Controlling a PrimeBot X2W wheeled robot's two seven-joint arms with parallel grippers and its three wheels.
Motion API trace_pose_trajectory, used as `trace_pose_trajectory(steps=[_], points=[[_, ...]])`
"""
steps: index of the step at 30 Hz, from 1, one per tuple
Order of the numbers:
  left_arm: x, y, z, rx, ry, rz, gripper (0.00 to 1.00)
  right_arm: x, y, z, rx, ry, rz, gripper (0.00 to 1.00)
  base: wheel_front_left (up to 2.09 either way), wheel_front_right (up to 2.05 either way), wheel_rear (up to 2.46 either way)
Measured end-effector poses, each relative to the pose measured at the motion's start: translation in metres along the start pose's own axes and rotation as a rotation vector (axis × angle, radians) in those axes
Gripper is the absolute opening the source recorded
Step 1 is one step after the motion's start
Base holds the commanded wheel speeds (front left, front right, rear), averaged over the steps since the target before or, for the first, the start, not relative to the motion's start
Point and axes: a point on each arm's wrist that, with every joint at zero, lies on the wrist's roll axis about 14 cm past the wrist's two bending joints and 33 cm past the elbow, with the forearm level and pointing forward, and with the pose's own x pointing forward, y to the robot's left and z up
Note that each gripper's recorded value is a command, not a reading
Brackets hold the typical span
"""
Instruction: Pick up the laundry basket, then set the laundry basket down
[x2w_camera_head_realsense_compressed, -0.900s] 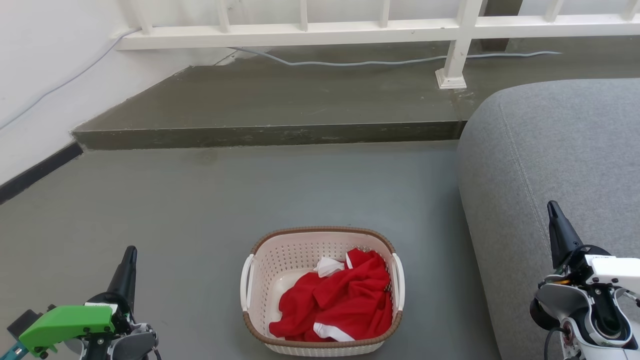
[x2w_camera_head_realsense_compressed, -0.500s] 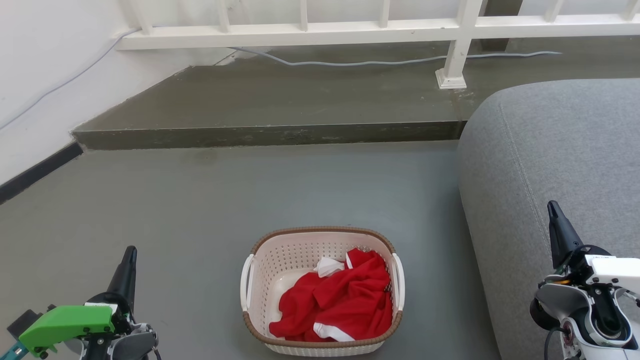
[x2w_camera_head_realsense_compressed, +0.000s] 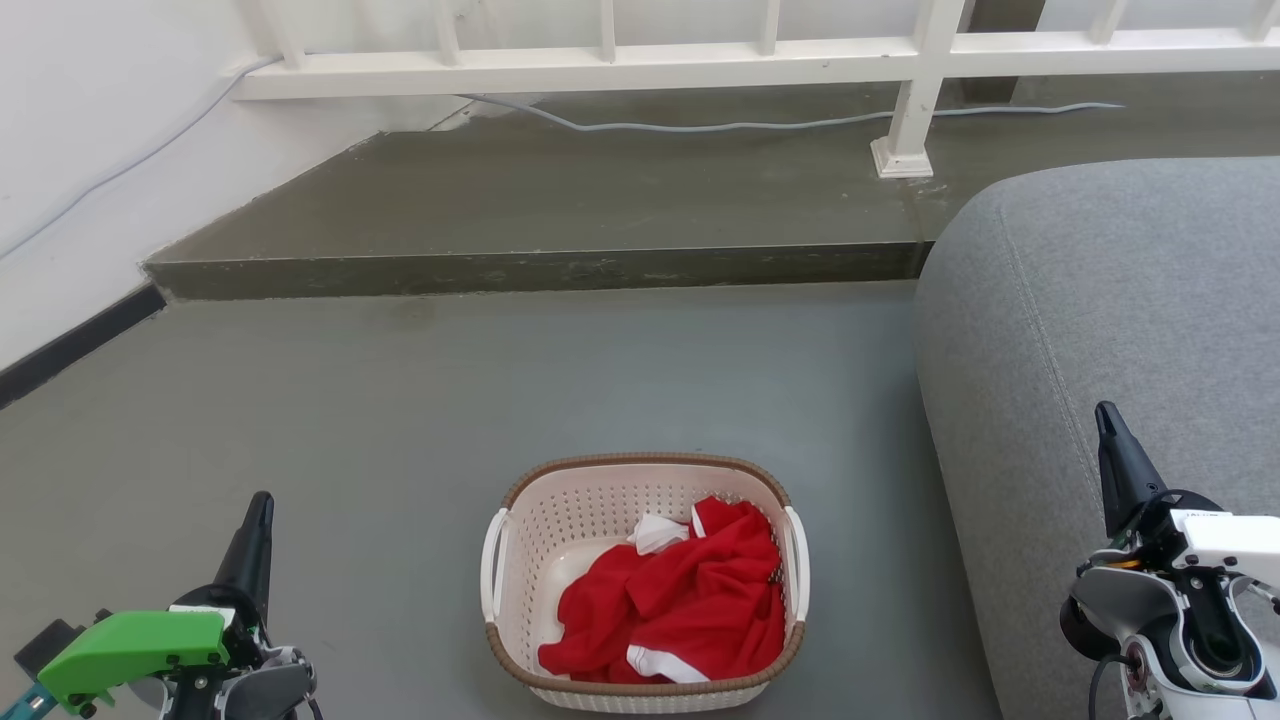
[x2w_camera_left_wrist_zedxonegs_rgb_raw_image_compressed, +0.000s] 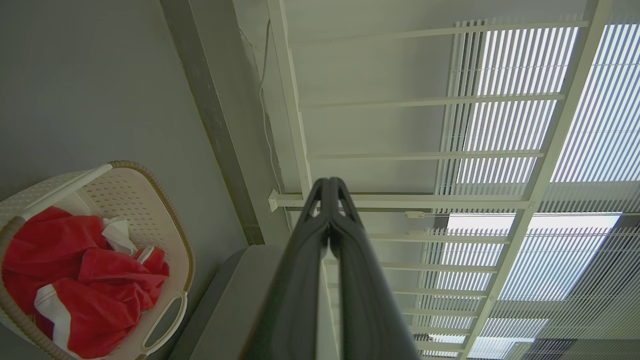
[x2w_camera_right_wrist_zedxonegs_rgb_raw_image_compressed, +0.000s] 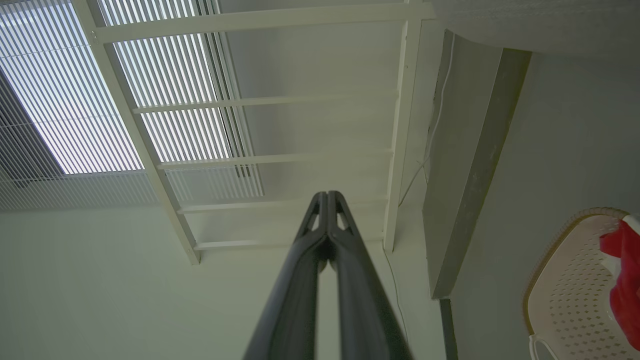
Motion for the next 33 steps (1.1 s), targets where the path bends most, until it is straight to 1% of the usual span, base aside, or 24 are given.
trace_pose_trajectory(steps=[8, 9, 16, 22, 24, 33], points=[[0.000, 0.000, 0.000, 0.000, -0.001, 0.000, 0.00, 0.000, 0.000, 0.000, 0.000, 0.002, 0.000, 0.00, 0.00, 0.00, 0.00], [0.000, 0.002, 0.000, -0.002, 0.000, 0.005, 1.00, 0.000, -0.002, 0.000, 0.001, 0.002, -0.005, 1.00, 0.00, 0.00, 0.00], [-0.019, 0.045, -0.012, -0.040, 0.006, 0.131, 1.00, -0.023, -0.049, -0.009, 0.036, 0.001, -0.145, 1.00, 0.00, 0.00, 0.00], [-0.019, 0.044, -0.012, -0.034, 0.000, 0.128, 1.00, -0.023, -0.049, -0.009, 0.023, -0.004, -0.146, 1.00, 0.00, 0.00, 0.00], [-0.019, 0.041, -0.013, -0.010, -0.001, 0.121, 1.00, -0.022, -0.048, -0.010, 0.008, -0.004, -0.143, 1.00, 0.00, 0.00, 0.00], [-0.016, 0.033, -0.015, 0.070, -0.001, 0.096, 1.00, -0.020, -0.039, -0.011, -0.113, -0.001, -0.121, 1.00, 0.00, 0.00, 0.00]])
